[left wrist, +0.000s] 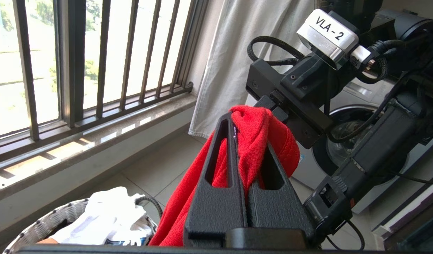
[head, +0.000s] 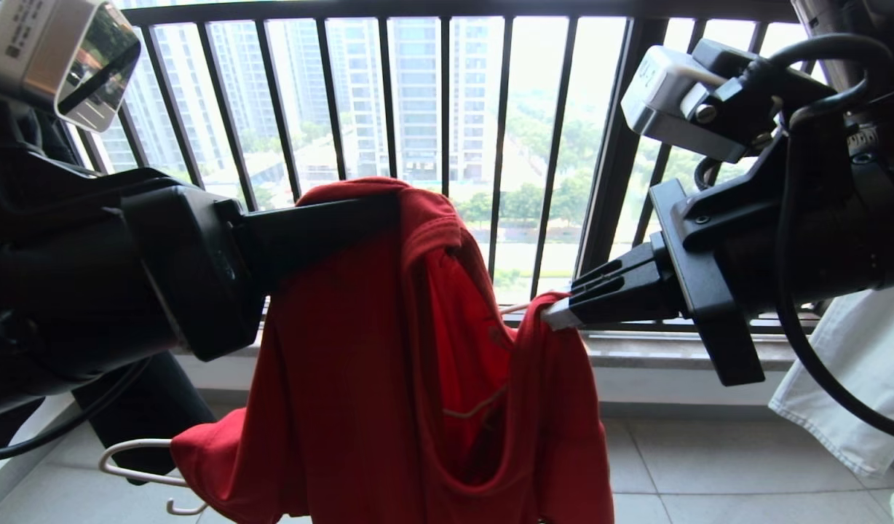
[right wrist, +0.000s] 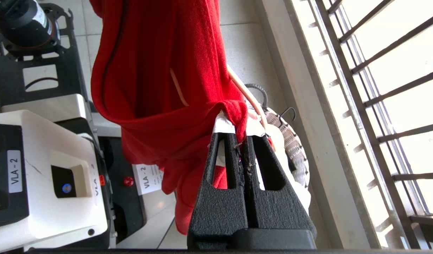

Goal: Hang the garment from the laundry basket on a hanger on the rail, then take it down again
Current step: Hang the clothes on the clothes rack

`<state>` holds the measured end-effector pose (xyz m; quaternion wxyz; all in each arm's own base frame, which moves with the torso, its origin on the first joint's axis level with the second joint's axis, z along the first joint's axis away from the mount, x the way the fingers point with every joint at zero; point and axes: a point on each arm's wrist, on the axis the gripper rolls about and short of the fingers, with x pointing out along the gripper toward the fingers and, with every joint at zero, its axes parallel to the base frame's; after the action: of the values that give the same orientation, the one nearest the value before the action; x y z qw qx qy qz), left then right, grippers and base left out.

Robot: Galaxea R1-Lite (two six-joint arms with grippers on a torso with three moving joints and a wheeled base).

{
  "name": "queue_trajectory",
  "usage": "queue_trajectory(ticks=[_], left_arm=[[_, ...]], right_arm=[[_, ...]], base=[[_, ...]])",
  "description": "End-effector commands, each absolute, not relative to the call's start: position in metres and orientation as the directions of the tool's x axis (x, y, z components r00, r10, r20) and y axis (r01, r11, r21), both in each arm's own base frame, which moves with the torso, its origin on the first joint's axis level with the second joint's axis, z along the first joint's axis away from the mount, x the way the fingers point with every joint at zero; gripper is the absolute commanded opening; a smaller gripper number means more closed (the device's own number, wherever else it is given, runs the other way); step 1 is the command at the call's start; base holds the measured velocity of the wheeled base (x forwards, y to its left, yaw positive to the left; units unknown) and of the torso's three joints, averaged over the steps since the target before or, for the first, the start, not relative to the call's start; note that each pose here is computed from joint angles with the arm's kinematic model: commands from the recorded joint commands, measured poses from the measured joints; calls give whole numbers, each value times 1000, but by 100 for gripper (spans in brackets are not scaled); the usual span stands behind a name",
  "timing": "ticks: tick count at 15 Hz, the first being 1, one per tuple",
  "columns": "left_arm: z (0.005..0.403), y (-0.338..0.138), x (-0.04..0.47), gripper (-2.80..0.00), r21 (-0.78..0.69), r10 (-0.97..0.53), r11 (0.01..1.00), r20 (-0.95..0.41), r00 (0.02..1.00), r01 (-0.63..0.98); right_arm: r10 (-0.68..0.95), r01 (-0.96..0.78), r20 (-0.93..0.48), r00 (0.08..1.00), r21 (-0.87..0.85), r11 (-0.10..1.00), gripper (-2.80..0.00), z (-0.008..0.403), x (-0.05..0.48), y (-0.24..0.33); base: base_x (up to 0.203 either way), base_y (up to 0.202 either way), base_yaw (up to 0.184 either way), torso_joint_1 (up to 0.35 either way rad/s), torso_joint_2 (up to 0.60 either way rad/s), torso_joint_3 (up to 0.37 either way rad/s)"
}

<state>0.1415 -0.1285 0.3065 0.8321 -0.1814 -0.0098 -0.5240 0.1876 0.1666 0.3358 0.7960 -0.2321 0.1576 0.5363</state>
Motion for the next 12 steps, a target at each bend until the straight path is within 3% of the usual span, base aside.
queue_trajectory(ticks=[1,8,12], left_arm=[[306,-135,166,-280,-302,-849,430,185,494,851],[333,-155,212,-280,-235,-821,469,239,518,851],[323,-162,232,-280,-242,-814,494,208,541,835]], right_arm=[[764,-910,-496,413,-212,355,-280,337,202,161],[717,-838,-435,545,-317,444,-280,357,245,145],[676,-838,-497,544,-283,466,-280,340,266,138]], base=[[0,0,0,0,0,0],[0,0,0,0,0,0],[0,0,0,0,0,0]])
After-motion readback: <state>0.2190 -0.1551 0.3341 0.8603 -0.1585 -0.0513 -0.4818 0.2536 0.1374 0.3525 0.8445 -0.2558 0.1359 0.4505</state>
